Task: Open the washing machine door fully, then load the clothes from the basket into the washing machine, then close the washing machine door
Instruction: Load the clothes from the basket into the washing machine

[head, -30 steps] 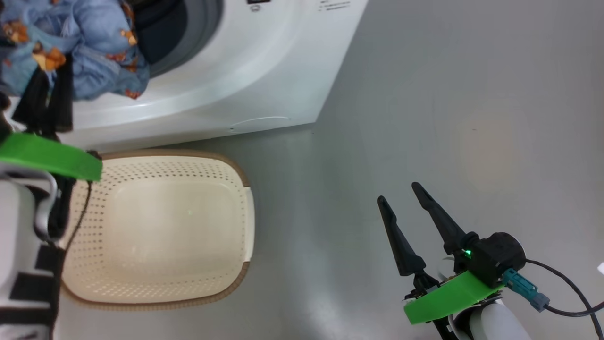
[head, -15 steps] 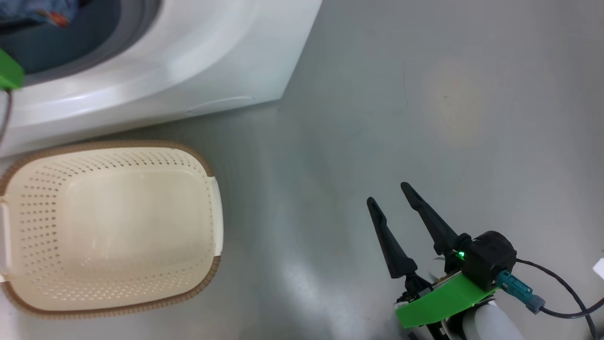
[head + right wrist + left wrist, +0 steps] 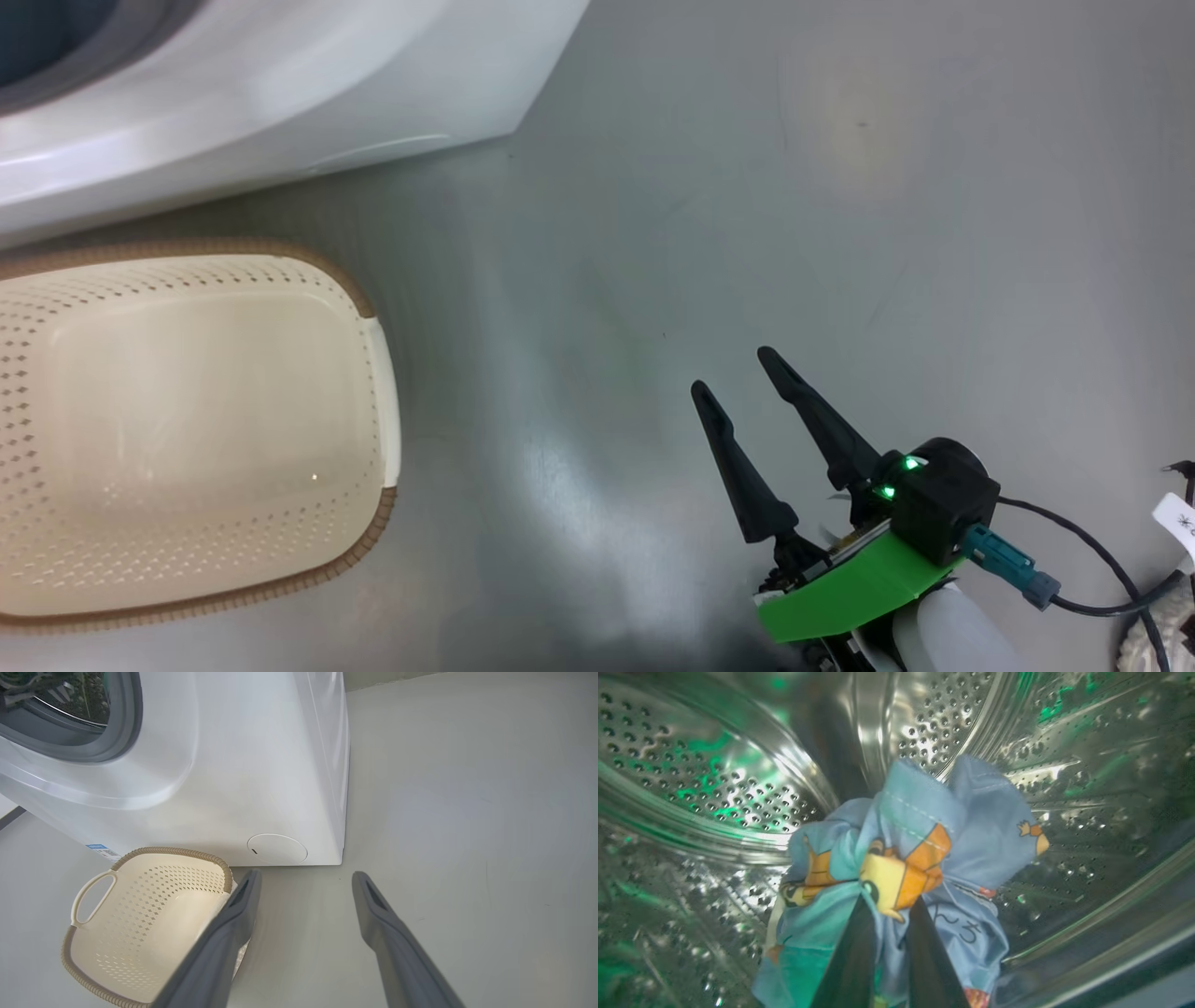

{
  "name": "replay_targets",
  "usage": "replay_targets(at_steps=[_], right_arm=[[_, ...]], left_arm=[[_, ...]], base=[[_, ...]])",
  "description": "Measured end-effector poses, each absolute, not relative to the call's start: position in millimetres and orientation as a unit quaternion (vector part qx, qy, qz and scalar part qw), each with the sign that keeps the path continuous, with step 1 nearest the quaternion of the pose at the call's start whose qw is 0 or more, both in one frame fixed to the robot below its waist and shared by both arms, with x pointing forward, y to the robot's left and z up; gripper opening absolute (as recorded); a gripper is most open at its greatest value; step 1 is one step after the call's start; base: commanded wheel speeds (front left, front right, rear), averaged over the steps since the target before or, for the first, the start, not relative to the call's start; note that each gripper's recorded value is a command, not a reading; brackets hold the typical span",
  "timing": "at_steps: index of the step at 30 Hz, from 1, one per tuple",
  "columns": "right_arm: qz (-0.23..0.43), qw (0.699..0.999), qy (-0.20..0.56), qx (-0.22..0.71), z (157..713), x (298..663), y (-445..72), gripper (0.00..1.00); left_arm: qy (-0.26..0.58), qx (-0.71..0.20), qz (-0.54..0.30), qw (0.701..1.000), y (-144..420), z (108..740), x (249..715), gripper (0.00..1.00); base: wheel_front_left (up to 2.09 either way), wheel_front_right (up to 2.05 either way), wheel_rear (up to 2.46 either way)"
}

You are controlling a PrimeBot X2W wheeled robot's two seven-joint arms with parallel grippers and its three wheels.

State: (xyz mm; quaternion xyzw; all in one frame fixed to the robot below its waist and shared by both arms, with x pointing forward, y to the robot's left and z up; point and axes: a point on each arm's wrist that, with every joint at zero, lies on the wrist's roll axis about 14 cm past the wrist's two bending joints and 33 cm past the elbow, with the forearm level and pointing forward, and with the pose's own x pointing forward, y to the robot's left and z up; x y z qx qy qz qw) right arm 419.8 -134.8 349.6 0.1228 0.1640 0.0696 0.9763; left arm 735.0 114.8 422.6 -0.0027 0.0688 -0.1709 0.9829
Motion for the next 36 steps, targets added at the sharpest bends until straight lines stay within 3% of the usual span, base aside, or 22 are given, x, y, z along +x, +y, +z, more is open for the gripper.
replay_targets(at_steps=[3,12,13,14,15,17,36], right_arm=[[0.067,0.974,0.171,0.130,344,420,-135,1.00],[0.060,0.969,0.197,0.134,326,414,-136,1.00],[0.060,0.969,0.198,0.134,325,413,-136,1.00],[0.060,0.969,0.199,0.135,325,413,-135,1.00],[0.061,0.969,0.200,0.135,324,413,-135,1.00],[0.064,0.968,0.199,0.136,324,415,-133,1.00],[0.082,0.976,0.150,0.139,355,432,-126,1.00]], left_arm=[[0.062,-0.001,-0.169,0.984,115,424,747,0.00],[0.143,-0.024,-0.171,0.974,110,370,748,0.00],[0.142,-0.021,-0.173,0.974,109,369,748,0.14],[0.141,-0.024,-0.173,0.974,109,368,748,0.44],[0.136,-0.024,-0.173,0.975,109,369,749,0.94],[0.127,-0.025,-0.169,0.977,113,372,749,1.00],[0.100,-0.029,-0.148,0.983,122,407,722,1.00]], base=[[0.00,0.00,0.00],[0.00,0.00,0.00],[0.00,0.00,0.00],[0.00,0.00,0.00],[0.00,0.00,0.00],[0.00,0.00,0.00],[0.00,0.00,0.00]])
